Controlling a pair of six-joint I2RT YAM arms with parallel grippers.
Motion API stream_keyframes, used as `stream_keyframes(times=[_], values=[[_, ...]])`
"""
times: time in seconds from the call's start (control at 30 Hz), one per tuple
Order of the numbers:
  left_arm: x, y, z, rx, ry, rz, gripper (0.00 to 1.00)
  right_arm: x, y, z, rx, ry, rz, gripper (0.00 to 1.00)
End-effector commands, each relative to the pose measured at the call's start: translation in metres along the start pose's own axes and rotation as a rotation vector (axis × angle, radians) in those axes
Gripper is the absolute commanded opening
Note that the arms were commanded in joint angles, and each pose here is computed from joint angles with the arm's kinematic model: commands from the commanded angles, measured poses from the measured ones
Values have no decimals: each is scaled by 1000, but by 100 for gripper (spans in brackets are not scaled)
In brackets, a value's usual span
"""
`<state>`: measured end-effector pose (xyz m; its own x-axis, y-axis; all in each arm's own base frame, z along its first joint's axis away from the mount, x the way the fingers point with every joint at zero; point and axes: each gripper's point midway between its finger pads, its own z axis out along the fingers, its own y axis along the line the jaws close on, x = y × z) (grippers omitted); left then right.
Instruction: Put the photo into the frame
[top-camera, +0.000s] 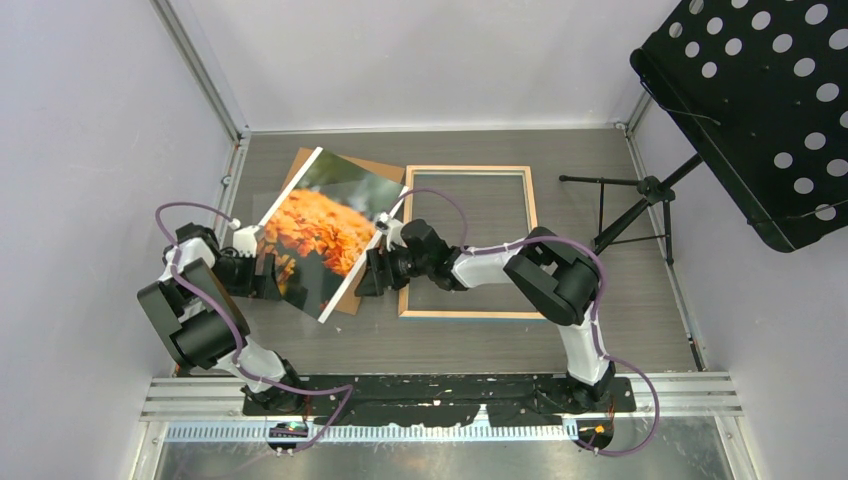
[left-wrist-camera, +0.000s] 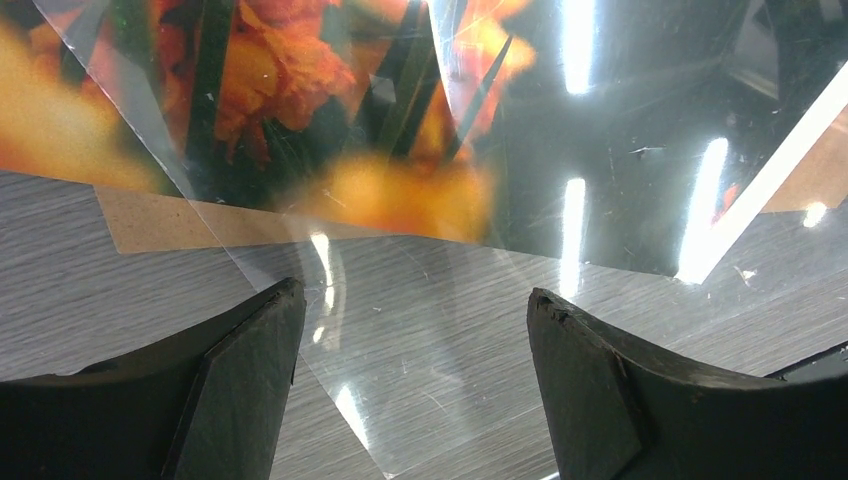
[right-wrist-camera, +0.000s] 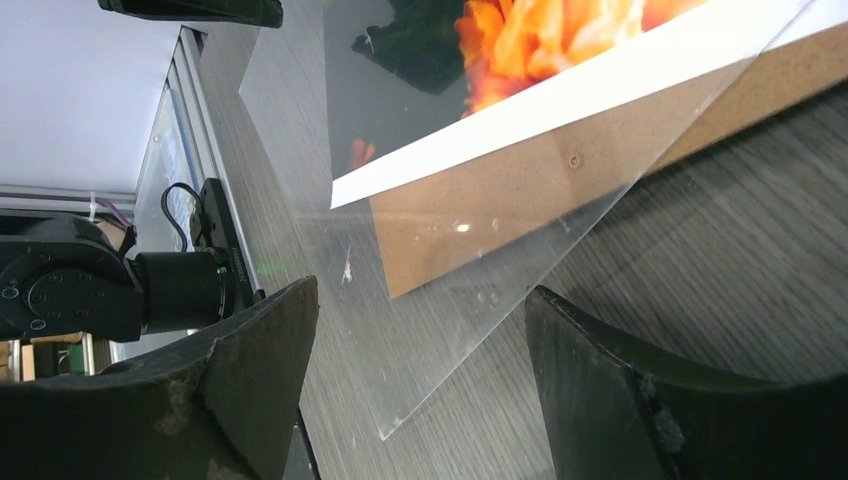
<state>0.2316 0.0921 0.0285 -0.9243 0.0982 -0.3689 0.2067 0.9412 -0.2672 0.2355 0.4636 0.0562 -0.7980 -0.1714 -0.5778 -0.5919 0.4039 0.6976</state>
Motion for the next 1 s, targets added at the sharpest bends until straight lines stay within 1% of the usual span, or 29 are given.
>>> stream_keyframes(times=[0.0,0.1,0.2,0.4,0.57,0.67,0.7,0.73,0.8,0.97], values=[[-3,-4,-1,2,-18,36,82,-14,23,-14,-49,-26,-11,79],[-2,-5,0,-1,-13,46,82,-15,28,-15,-74,-34,-14,75],[-2,-4,1,-6,-12,46,83,-14,29,-13,-86,-30,-8,74],[-11,5,-7,-77,-40,24,85,-11,11,-10,-32,-23,3,76],[-18,3,-19,-108,-83,31,87,-10,4,-11,2,-17,-7,76],[-22,1,-27,-136,-112,48,90,-11,3,-11,13,-16,-20,76],[-24,2,-30,-152,-120,50,92,-11,1,-11,18,-14,-21,76],[-24,5,-30,-166,-121,46,95,-9,0,-10,22,-11,-22,76],[-24,9,-30,-180,-111,38,98,-7,-2,-8,26,-4,-19,76],[-18,14,-17,-148,-62,2,99,-6,-2,-6,26,0,-19,77]])
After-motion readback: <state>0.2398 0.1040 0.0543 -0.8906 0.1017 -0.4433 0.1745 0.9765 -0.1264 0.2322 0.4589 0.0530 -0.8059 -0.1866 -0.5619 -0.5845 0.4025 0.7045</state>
